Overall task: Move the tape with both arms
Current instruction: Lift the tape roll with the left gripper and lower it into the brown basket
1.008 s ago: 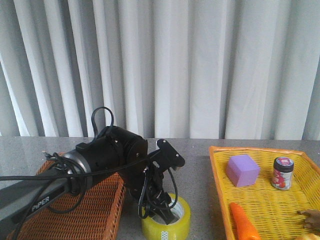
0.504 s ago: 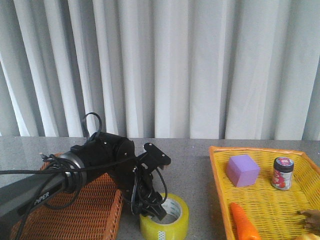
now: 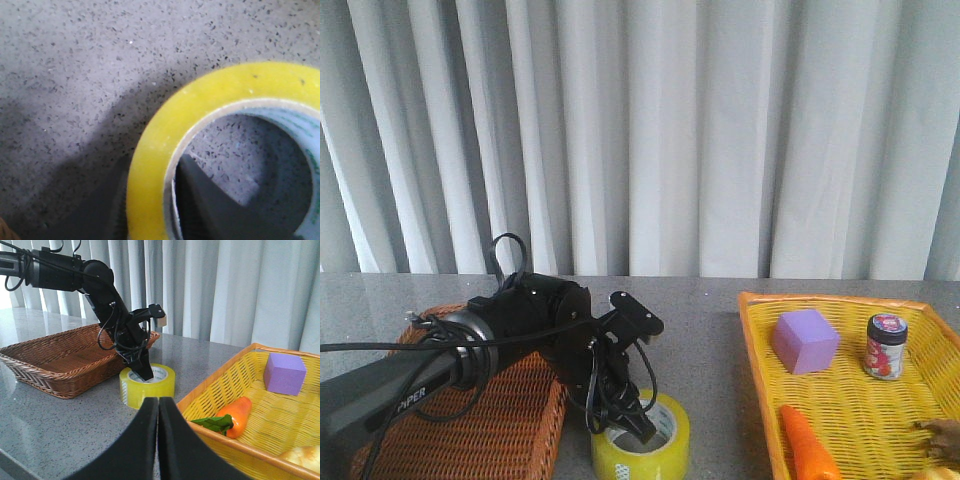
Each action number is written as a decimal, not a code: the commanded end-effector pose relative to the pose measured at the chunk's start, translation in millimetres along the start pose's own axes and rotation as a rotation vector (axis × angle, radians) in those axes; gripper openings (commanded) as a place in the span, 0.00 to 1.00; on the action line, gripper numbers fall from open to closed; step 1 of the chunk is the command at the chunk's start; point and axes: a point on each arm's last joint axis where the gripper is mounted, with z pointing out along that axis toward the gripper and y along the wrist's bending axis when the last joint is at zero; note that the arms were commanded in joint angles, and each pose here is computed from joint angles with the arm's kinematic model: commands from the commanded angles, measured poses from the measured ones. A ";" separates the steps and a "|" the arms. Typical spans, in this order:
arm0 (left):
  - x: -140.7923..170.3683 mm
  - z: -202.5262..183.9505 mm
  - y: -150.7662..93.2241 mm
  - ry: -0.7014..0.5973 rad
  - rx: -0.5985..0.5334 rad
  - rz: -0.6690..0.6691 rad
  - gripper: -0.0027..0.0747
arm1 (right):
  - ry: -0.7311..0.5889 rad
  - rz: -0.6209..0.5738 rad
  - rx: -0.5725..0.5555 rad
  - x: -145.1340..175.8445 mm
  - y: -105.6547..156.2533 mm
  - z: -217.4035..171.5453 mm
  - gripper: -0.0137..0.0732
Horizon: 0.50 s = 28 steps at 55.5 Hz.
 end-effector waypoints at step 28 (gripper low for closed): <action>-42.9 -161.9 -3.8 -0.408 -0.039 -0.013 0.03 | -0.076 0.000 0.027 -13.3 -2.2 -1.0 0.15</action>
